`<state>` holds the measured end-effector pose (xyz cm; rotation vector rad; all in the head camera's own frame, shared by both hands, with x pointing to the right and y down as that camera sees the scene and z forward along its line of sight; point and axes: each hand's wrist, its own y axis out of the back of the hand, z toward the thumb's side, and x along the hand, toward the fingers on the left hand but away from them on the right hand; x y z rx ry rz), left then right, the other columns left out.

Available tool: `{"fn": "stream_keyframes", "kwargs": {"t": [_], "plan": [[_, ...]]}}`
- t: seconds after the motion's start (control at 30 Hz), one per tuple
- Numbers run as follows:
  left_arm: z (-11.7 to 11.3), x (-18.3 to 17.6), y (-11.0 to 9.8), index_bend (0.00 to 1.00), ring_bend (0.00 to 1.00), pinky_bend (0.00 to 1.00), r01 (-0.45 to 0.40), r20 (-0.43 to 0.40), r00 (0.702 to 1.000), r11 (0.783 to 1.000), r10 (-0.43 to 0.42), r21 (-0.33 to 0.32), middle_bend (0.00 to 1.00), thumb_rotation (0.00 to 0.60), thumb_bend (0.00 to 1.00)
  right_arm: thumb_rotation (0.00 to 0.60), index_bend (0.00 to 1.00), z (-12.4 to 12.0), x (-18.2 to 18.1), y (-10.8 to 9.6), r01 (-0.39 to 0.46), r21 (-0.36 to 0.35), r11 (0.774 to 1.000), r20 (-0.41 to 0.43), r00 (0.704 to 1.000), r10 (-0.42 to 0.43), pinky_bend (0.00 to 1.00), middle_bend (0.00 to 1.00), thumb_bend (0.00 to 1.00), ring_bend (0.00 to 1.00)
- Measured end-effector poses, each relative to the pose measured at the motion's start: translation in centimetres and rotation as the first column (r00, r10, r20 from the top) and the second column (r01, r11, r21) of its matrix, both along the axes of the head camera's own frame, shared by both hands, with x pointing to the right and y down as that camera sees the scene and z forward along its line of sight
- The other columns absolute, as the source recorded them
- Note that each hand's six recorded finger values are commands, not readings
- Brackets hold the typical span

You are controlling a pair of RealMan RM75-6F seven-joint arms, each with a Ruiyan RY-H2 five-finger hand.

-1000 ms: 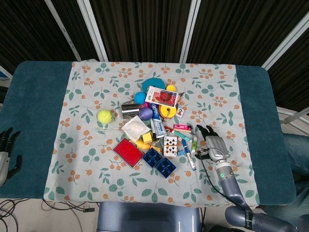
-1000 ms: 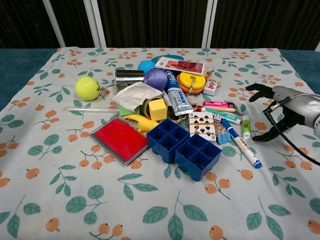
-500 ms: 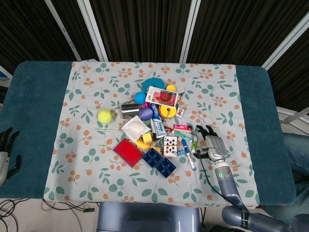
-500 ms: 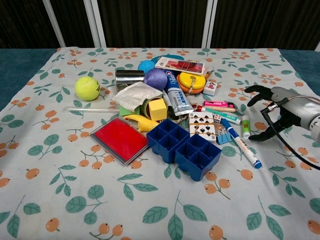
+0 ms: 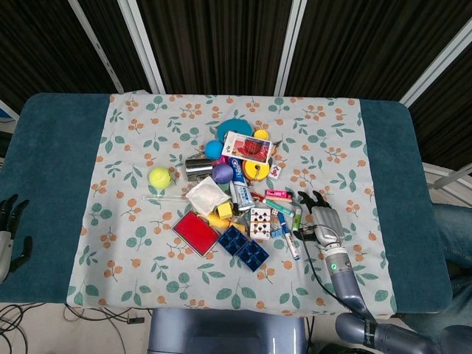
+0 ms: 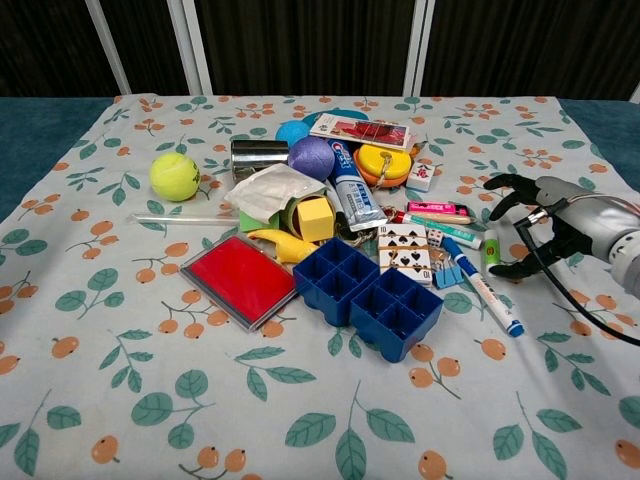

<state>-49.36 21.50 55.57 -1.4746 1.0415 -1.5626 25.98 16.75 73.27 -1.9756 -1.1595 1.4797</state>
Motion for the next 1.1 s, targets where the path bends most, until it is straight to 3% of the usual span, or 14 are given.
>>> {"fn": "stream_keyframes", "kwargs": {"t": [0.63, 1.1], "plan": [[0.0, 0.0, 0.0, 0.09, 0.0, 0.04, 0.003, 0.002, 1.0, 1.0, -0.003, 0.0, 0.0, 0.6, 0.52, 0.6, 0.15, 0.5, -0.1, 0.3, 0.001, -0.023, 1.0, 0.006, 1.0, -0.001, 0.2, 0.36, 0.3, 0.06], [0.0, -0.1, -0.1, 0.09, 0.0, 0.04, 0.009, -0.001, 1.0, 1.0, -0.009, -0.003, 0.0, 0.6, 0.52, 0.6, 0.18, -0.6, -0.4, -0.5, -0.018, 0.006, 1.0, 0.061, 0.998, 0.018, 0.2, 0.38, 0.33, 0.08]]}}
